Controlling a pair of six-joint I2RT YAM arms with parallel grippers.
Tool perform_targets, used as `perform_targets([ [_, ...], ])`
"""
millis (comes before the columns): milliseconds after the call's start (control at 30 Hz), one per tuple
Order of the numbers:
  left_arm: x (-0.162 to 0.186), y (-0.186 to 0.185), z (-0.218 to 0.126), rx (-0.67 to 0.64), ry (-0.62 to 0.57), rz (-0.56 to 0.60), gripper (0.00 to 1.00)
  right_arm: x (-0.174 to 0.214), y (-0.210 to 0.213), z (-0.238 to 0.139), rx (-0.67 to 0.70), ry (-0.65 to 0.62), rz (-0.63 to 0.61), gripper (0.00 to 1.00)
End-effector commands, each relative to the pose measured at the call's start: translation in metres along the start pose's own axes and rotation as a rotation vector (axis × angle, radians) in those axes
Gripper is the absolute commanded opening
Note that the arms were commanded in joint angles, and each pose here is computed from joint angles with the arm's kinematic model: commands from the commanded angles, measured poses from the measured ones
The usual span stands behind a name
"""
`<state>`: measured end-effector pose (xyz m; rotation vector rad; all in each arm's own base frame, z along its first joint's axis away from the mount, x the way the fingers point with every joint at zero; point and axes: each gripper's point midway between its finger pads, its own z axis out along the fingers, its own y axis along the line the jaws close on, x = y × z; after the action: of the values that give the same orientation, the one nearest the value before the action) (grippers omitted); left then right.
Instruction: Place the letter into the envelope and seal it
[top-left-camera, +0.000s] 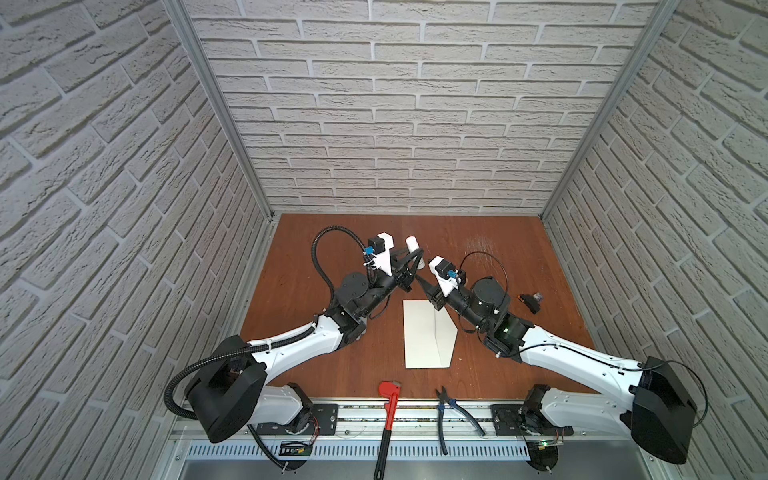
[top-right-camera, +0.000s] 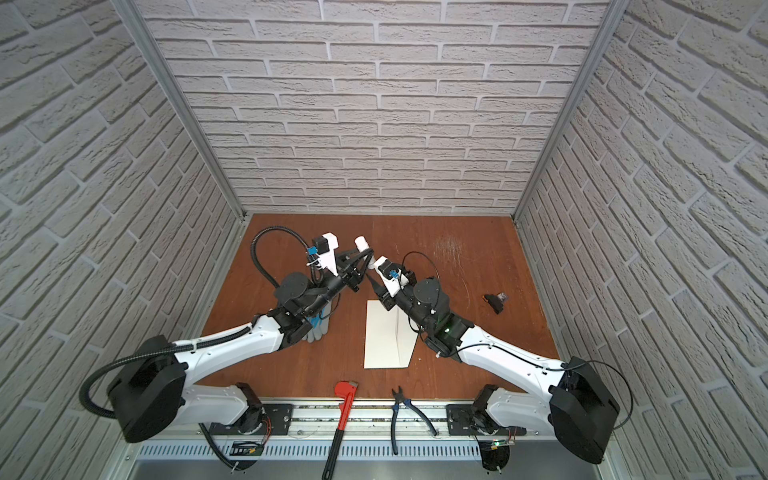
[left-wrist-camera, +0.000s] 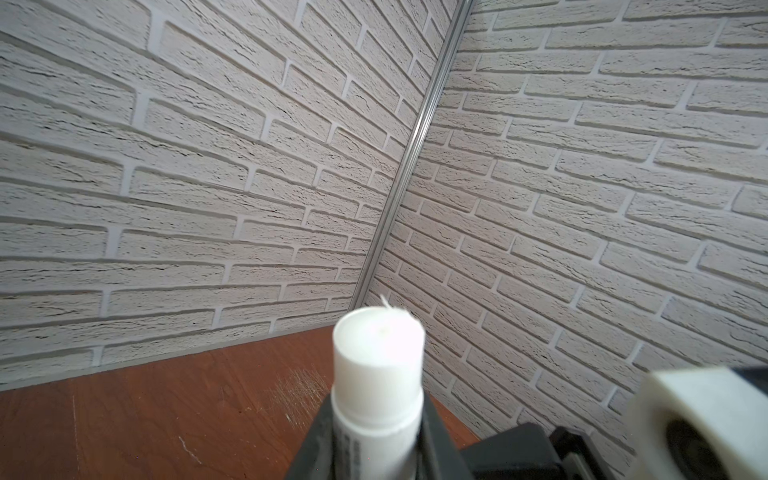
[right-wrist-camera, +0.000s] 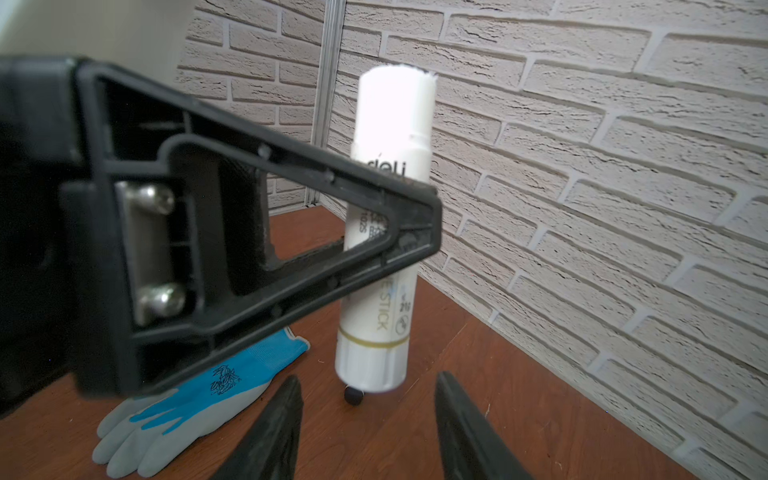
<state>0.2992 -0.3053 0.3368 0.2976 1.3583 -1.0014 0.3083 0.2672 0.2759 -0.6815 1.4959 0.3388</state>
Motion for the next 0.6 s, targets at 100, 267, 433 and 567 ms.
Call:
perform_targets([
  [100, -0.026, -0.009, 0.005, 0.015, -0.091, 0.009, 0.0, -0.033, -0.01, 0.006, 0.058, -0.118, 0.02, 0.48],
  [267, -0.022, -0.009, 0.005, 0.02, -0.085, 0.002, 0.0, -0.033, -0.009, 0.012, 0.059, -0.127, 0.03, 0.43],
  [433, -0.019, -0.01, 0.007, 0.025, -0.082, -0.006, 0.0, -0.034, -0.008, 0.016, 0.056, -0.135, 0.037, 0.42],
  [567, -0.019, -0.01, 0.007, 0.029, -0.081, -0.006, 0.0, -0.032, -0.008, 0.019, 0.058, -0.127, 0.039, 0.37],
])
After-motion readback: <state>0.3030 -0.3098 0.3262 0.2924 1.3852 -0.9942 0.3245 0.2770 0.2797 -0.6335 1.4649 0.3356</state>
